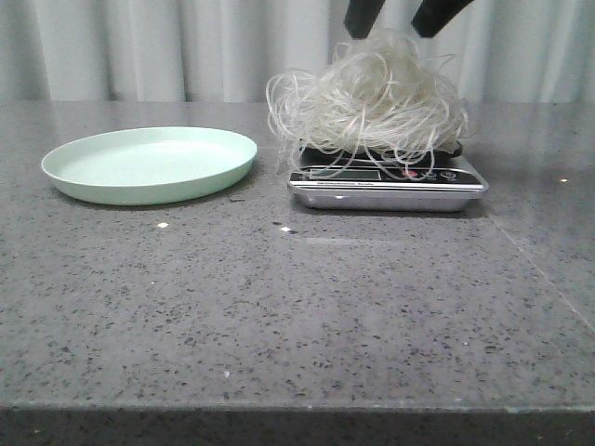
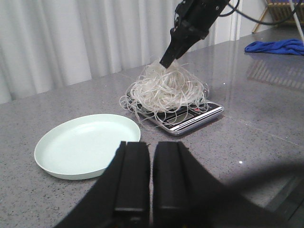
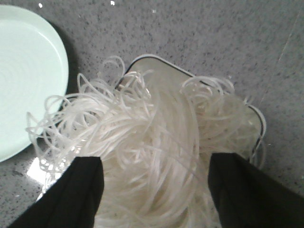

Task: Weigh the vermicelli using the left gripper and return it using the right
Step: 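Lower the right gripper onto the vermicelli on the scale and close, then lift the vermicelli with the right gripper and carry it toward the plate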

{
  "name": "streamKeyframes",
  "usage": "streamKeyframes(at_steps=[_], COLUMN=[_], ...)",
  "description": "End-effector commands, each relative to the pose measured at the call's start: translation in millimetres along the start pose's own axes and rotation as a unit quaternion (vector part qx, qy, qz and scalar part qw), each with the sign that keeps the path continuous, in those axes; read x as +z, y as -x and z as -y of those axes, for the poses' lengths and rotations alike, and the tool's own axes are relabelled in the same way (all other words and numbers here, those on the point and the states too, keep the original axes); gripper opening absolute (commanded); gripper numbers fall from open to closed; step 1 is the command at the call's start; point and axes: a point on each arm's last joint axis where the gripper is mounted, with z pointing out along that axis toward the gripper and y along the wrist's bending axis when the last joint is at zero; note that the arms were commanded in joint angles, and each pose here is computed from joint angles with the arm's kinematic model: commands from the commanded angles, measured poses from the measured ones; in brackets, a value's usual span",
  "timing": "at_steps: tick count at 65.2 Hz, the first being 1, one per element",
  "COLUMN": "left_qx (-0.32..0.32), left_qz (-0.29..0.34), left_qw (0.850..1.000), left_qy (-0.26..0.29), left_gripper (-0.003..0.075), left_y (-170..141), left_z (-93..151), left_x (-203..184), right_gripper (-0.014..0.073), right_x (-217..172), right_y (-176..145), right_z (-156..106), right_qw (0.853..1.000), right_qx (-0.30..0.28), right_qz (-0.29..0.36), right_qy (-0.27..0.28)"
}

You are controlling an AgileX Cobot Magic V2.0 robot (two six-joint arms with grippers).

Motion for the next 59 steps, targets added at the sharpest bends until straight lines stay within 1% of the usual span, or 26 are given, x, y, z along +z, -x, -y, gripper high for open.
streamKeyframes(at_steps=[1, 8, 9, 14, 18, 19, 20, 22, 23, 24, 25, 26, 27, 28, 30, 32, 34, 46, 52, 59], left_qx=[-0.006, -0.006, -0.006, -0.006, -0.006, -0.006, -0.006, -0.006, -0.006, -0.006, -0.006, -0.006, -0.006, -0.006, -0.006, -0.006, -0.006, -0.006, -0.006, -0.006], left_qz=[0.045, 0.045, 0.045, 0.045, 0.045, 0.045, 0.045, 0.045, 0.045, 0.045, 0.045, 0.045, 0.045, 0.045, 0.045, 0.045, 0.045, 0.045, 0.045, 0.045], left_qw=[0.999, 0.999, 0.999, 0.999, 0.999, 0.999, 0.999, 0.999, 0.999, 0.999, 0.999, 0.999, 0.999, 0.999, 0.999, 0.999, 0.999, 0.999, 0.999, 0.999], left_qy=[0.003, 0.003, 0.003, 0.003, 0.003, 0.003, 0.003, 0.003, 0.003, 0.003, 0.003, 0.003, 0.003, 0.003, 0.003, 0.003, 0.003, 0.003, 0.003, 0.003], left_gripper=[0.0145, 0.0145, 0.0145, 0.0145, 0.0145, 0.0145, 0.0145, 0.0145, 0.0145, 0.0145, 0.0145, 0.0145, 0.0145, 0.0145, 0.0145, 0.0145, 0.0145, 0.0145, 0.0145, 0.0145], left_y=[14.3, 14.3, 14.3, 14.3, 14.3, 14.3, 14.3, 14.3, 14.3, 14.3, 14.3, 14.3, 14.3, 14.3, 14.3, 14.3, 14.3, 14.3, 14.3, 14.3], left_z=[-1.0, -1.0, -1.0, -1.0, -1.0, -1.0, -1.0, -1.0, -1.0, -1.0, -1.0, -1.0, -1.0, -1.0, -1.0, -1.0, -1.0, -1.0, -1.0, -1.0], left_x=[-1.4, -1.4, -1.4, -1.4, -1.4, -1.4, -1.4, -1.4, -1.4, -1.4, -1.4, -1.4, -1.4, -1.4, -1.4, -1.4, -1.4, -1.4, -1.4, -1.4], right_gripper=[0.0566, 0.0566, 0.0566, 0.0562, 0.0537, 0.0496, 0.0496, 0.043, 0.0379, 0.036, 0.0323, 0.0264, 0.0244, 0.0186, 0.012, 0.0153, 0.0169, 0.0166, 0.0166, 0.0167], right_x=[-5.6, 12.2, 17.9, 23.5, 27.1, 27.9, 27.9, 28.1, 27.9, 26.8, 25.8, 24.4, 24.0, 22.3, 18.0, 13.4, 7.2, -35.1, -58.0, -74.9], right_y=[8.3, 2.1, -0.3, -2.7, -3.1, -2.8, -2.8, -1.7, -0.9, 0.1, 1.0, 2.5, 3.0, 4.9, 9.0, 12.9, 18.0, 46.2, 59.9, 69.6], right_z=[1.3, 2.6, 3.0, 3.1, 2.8, 2.5, 2.5, 2.0, 1.6, 1.3, 1.0, 0.6, 0.4, -0.2, -1.3, -2.1, -2.8, -9.3, -21.9, -41.3], right_qw=[1.0, 1.0, 0.999, 0.999, 0.998, 0.998, 0.998, 0.998, 0.998, 0.998, 0.998, 0.998, 0.998, 0.998, 0.999, 0.999, 0.999, 1.0, 0.998, 0.994], right_qx=[-0.01, -0.008, -0.008, -0.008, -0.006, -0.005, -0.005, -0.003, -0.002, -0.001, -0.001, 0.0, 0.0, 0.002, 0.003, 0.003, 0.002, -0.009, -0.018, -0.034], right_qz=[0.015, -0.023, -0.036, -0.051, -0.06, -0.063, -0.063, -0.065, -0.067, -0.066, -0.065, -0.062, -0.061, -0.057, -0.051, -0.046, -0.04, 0.006, 0.045, 0.085], right_qy=[-0.005, -0.005, -0.004, -0.004, -0.001, 0.001, 0.001, 0.003, 0.005, 0.006, 0.007, 0.008, 0.009, 0.011, 0.015, 0.018, 0.018, 0.025, 0.043, 0.066])
